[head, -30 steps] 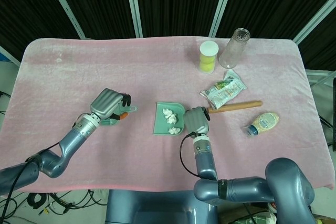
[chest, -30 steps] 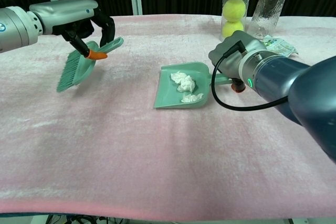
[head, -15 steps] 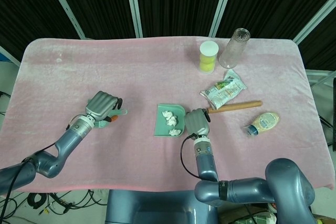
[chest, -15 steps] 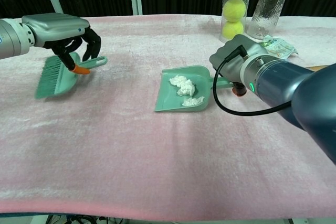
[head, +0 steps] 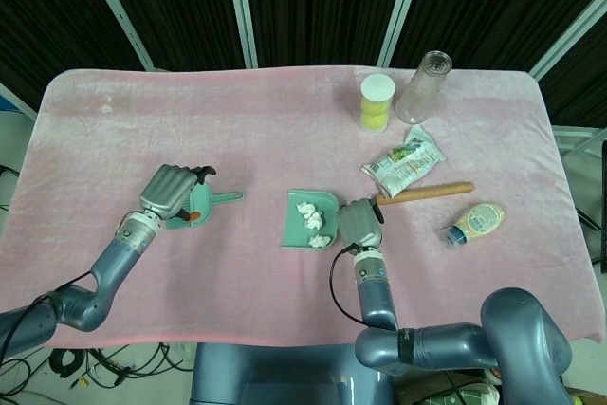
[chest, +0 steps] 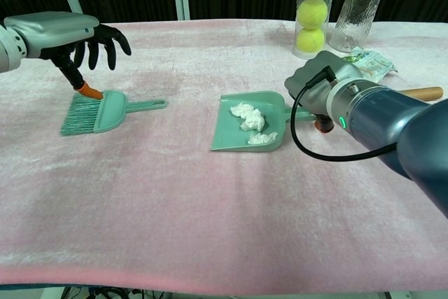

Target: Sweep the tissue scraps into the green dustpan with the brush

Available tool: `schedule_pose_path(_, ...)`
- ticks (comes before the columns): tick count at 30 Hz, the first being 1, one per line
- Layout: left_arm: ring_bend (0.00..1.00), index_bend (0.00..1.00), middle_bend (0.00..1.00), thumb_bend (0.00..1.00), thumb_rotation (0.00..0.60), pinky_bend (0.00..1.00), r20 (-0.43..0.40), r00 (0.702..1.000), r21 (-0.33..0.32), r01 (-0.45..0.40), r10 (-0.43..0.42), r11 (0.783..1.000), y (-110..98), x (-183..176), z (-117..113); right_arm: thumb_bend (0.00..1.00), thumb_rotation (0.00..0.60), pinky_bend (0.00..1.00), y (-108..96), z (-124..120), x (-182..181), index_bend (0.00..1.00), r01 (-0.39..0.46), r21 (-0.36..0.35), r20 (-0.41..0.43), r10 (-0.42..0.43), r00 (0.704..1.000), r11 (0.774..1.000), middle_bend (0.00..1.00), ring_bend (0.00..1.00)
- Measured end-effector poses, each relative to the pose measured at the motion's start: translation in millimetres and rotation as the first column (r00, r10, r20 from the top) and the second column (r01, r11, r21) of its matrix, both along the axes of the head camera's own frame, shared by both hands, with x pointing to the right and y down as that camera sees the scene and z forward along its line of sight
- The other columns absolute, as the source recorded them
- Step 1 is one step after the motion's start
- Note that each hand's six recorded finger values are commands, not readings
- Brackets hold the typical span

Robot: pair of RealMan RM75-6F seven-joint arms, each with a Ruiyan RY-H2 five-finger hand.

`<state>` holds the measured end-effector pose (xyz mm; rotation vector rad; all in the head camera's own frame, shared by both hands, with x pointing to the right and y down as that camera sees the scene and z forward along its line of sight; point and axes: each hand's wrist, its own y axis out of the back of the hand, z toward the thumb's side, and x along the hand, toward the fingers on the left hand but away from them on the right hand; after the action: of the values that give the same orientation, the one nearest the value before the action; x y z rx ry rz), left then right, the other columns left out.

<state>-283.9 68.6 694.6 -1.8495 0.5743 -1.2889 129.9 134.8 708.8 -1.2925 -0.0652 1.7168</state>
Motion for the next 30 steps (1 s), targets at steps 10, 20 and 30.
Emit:
schedule_pose_path(10,0.34,0.22,0.37,0.10,0.600,0.40,-0.070,0.995,0.017,0.075,-0.074,0.997,3.8,-11.4,-17.3,0.21,0.600,0.35,0.1,-3.1,4.8,0.11,0.011,0.012,-0.008,-0.011,1.000,1.000,0.11,0.19)
schedule_pose_path(20,0.29,0.20,0.33,0.10,0.600,0.33,-0.129,0.988,0.009,0.084,-0.082,0.996,29.0,-14.0,-37.7,0.18,0.600,0.19,-0.2,-13.7,15.8,0.00,-0.010,0.029,-0.003,0.010,1.000,1.000,0.00,0.03)
schedule_pose_path(30,0.08,0.06,0.10,0.09,0.600,0.15,-0.133,0.990,0.104,0.056,-0.042,0.993,63.1,-36.3,-72.5,0.12,0.600,0.14,-5.3,-45.8,49.2,0.00,-0.006,0.098,0.068,-0.001,0.998,0.995,0.00,0.00)
